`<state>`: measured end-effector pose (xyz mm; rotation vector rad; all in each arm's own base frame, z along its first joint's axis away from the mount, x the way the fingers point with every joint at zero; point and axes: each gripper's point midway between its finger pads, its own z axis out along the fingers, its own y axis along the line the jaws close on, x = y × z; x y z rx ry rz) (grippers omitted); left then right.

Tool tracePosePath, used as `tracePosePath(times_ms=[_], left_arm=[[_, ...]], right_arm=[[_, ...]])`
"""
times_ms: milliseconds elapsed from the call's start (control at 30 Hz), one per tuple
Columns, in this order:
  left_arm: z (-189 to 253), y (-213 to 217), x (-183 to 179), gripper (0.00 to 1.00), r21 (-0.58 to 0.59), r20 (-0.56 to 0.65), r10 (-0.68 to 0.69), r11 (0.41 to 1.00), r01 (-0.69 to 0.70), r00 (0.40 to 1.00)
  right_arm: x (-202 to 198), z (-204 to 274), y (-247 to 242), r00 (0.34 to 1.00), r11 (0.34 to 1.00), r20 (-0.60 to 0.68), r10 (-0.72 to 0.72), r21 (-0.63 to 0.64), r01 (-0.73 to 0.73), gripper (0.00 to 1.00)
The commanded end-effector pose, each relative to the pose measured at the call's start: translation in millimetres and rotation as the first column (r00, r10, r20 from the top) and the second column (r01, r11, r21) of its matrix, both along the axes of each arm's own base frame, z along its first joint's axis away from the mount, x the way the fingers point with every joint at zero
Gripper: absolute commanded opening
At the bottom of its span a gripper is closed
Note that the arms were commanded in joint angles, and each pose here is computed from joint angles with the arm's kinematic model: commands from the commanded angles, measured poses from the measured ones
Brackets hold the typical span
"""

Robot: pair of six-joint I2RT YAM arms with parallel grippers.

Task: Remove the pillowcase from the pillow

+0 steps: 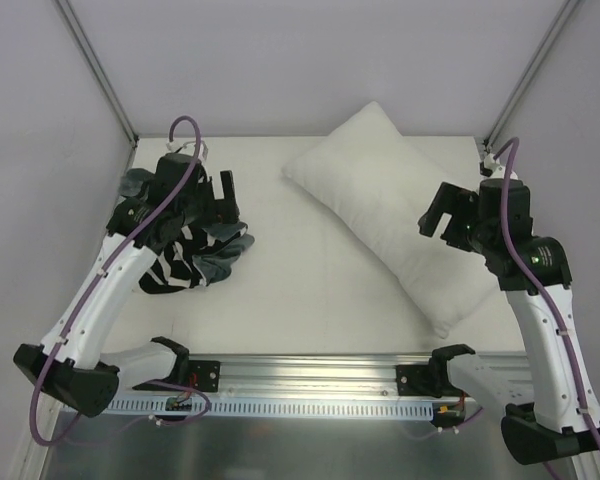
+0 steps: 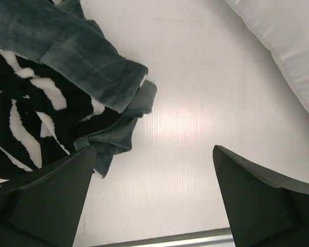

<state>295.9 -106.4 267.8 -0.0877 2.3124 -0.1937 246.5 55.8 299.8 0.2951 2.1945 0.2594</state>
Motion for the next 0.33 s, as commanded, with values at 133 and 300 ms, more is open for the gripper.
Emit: tracePosePath(times_ms=[133,300], left_arm=[[-20,-28,-45,0.99,-0.163,0.021,-0.176,0.971,0.177,0.984],[-24,-34,-59,0.99,-0.223,0.056,-0.201,0.952,0.208,0.978]], right_arm=[[-41,-25,-37,0.995,0.987,-0.04,-0.088,-0.141,0.082,0.96],[-45,-40,-50,0.988,0.973,-0.049,-0.149,-0.182,0.138,0.96]])
